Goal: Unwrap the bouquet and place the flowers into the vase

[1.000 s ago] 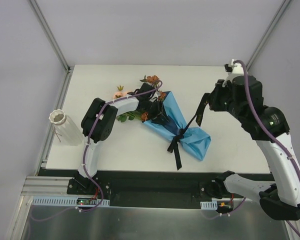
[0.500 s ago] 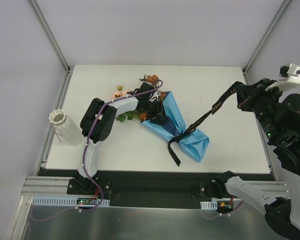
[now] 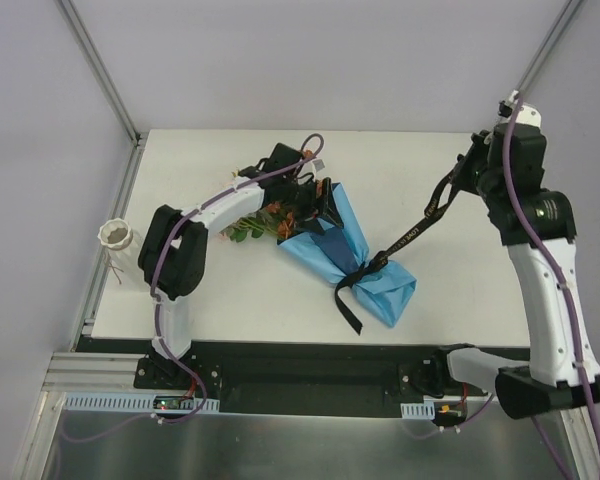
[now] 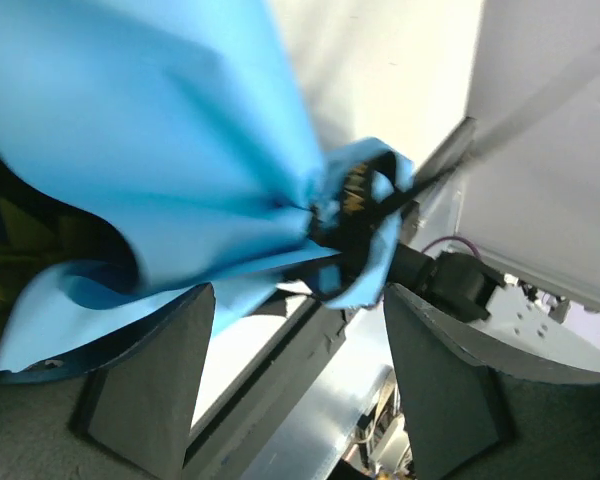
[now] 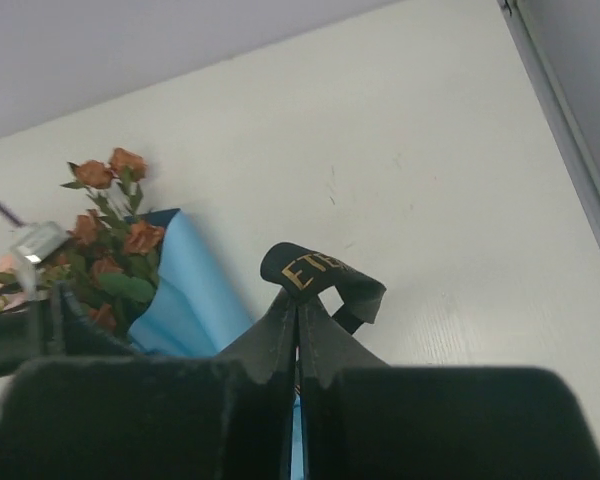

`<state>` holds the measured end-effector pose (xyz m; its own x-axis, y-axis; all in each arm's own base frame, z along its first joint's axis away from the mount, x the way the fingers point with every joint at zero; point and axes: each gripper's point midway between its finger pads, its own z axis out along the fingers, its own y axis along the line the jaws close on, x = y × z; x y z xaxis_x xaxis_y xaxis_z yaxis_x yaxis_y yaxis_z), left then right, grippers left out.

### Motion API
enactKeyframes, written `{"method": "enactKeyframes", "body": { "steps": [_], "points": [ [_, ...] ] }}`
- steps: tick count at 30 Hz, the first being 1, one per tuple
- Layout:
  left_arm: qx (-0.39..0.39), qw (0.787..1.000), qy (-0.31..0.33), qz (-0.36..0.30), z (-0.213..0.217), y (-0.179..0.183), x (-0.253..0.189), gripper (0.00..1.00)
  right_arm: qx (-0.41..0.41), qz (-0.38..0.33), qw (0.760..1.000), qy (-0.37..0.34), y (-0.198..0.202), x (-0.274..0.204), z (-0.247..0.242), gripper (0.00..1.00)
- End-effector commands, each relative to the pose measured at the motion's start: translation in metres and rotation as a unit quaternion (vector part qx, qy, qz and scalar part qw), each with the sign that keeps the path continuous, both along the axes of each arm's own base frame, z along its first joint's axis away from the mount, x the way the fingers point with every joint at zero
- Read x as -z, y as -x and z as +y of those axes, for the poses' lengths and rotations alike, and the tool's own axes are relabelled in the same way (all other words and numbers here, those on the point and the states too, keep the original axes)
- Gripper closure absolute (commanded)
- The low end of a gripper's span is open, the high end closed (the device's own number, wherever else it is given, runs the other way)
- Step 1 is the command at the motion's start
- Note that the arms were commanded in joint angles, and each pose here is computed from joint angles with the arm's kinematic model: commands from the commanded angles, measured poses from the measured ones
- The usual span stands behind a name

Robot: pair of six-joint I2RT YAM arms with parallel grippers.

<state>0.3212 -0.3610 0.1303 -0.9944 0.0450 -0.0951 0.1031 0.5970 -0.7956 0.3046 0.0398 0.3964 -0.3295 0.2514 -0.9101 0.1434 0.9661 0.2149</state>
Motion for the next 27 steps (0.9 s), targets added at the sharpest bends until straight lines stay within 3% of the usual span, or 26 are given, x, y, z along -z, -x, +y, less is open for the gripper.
{"method": "enactKeyframes", "body": {
  "steps": [1, 8, 10, 12, 15, 18, 19, 23, 25, 27],
  "points": [
    [0.044, 0.991, 0.075, -0.102, 0.002, 0.008, -0.092, 0.32, -0.006, 0.090, 0.995, -0.050, -0.025, 0.047, -0.002, 0.99],
    [0.096, 0.978, 0.101, -0.152, 0.013, 0.049, -0.119, 0.45, 0.012, 0.265, 0.960, -0.092, -0.047, 0.129, -0.017, 0.99],
    [0.114, 0.973, 0.101, -0.174, 0.013, 0.062, -0.123, 0.45, 0.014, 0.317, 0.943, -0.102, -0.049, 0.154, -0.023, 0.88],
    [0.119, 0.971, 0.088, -0.187, 0.014, 0.068, -0.119, 0.38, -0.003, 0.369, 0.924, -0.102, -0.039, 0.174, -0.018, 0.63],
    [0.149, 0.964, 0.074, -0.206, 0.006, 0.080, -0.110, 0.33, -0.022, 0.392, 0.914, -0.106, -0.020, 0.190, -0.010, 0.50],
    [0.179, 0.956, 0.062, -0.223, -0.008, 0.088, -0.103, 0.38, -0.055, 0.394, 0.912, -0.100, 0.004, 0.202, 0.007, 0.45],
    [0.182, 0.955, 0.055, -0.229, -0.011, 0.086, -0.099, 0.45, -0.064, 0.393, 0.912, -0.097, 0.011, 0.204, 0.011, 0.44],
    [0.203, 0.954, 0.046, -0.214, -0.032, 0.089, -0.087, 0.52, -0.108, 0.409, 0.900, -0.101, 0.050, 0.224, 0.040, 0.44],
    [0.212, 0.958, 0.030, -0.192, -0.041, 0.090, -0.069, 0.53, -0.129, 0.427, 0.886, -0.127, 0.076, 0.238, 0.059, 0.54],
    [0.217, 0.958, 0.020, -0.187, -0.052, 0.089, -0.059, 0.50, -0.143, 0.410, 0.890, -0.141, 0.085, 0.239, 0.070, 0.63]
  ]
}}
